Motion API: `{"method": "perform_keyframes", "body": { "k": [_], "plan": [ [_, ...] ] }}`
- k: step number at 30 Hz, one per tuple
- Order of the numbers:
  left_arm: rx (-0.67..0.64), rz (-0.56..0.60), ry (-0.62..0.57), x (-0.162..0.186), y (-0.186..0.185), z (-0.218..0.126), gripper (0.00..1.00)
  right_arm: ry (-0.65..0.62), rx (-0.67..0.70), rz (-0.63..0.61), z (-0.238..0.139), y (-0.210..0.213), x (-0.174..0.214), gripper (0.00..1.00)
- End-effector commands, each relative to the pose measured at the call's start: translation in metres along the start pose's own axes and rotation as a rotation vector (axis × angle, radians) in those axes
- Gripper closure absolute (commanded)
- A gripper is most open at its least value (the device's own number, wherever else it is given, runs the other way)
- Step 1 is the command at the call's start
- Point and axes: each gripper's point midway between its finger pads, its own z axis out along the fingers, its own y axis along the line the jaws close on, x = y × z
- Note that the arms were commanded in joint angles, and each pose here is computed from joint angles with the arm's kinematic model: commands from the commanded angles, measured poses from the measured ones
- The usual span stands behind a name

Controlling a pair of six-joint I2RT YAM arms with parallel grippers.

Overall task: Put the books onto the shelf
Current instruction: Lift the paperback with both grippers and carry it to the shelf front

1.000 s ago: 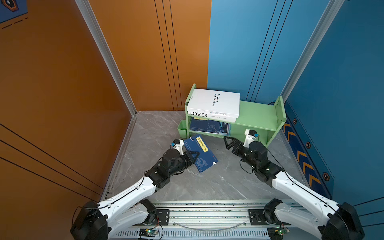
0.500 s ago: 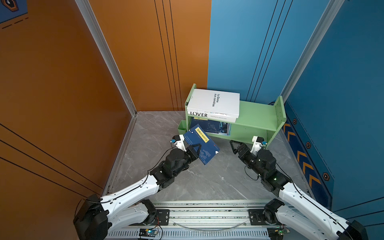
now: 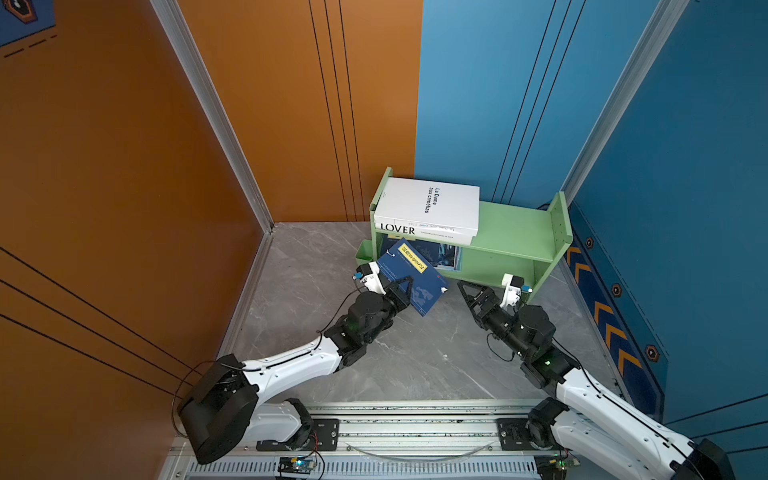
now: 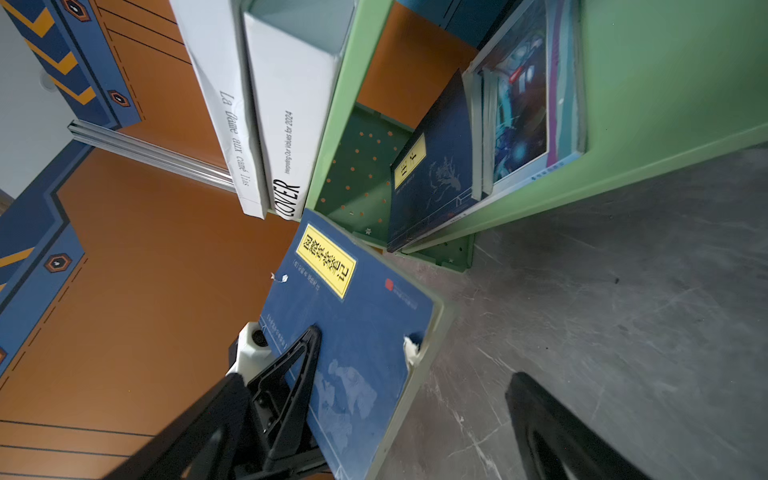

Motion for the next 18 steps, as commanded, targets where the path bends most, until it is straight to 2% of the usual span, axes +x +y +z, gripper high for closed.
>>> {"method": "perform_keyframes", "body": {
  "k": [1, 13, 15, 18],
  "plan": [
    [0.173, -0.065, -0.076, -0.016, -0.046, 0.003, 1.00, 0.028, -0.082, 0.021, -0.003, 0.017, 0.009, 0.00],
    [0.381, -0.316, -0.053, 0.004, -0.051, 0.024, 1.00, 0.047, -0.112, 0.055, 0.020, 0.016, 0.028, 0.03],
    [0.385, -0.341, -0.044, 0.009, -0.048, 0.026, 1.00, 0.052, -0.115, 0.052, 0.027, 0.017, 0.028, 0.09],
    [0.382, -0.366, -0.034, 0.017, -0.043, 0.029, 1.00, 0.052, -0.115, 0.063, 0.037, 0.016, 0.027, 0.24]
  ]
}}
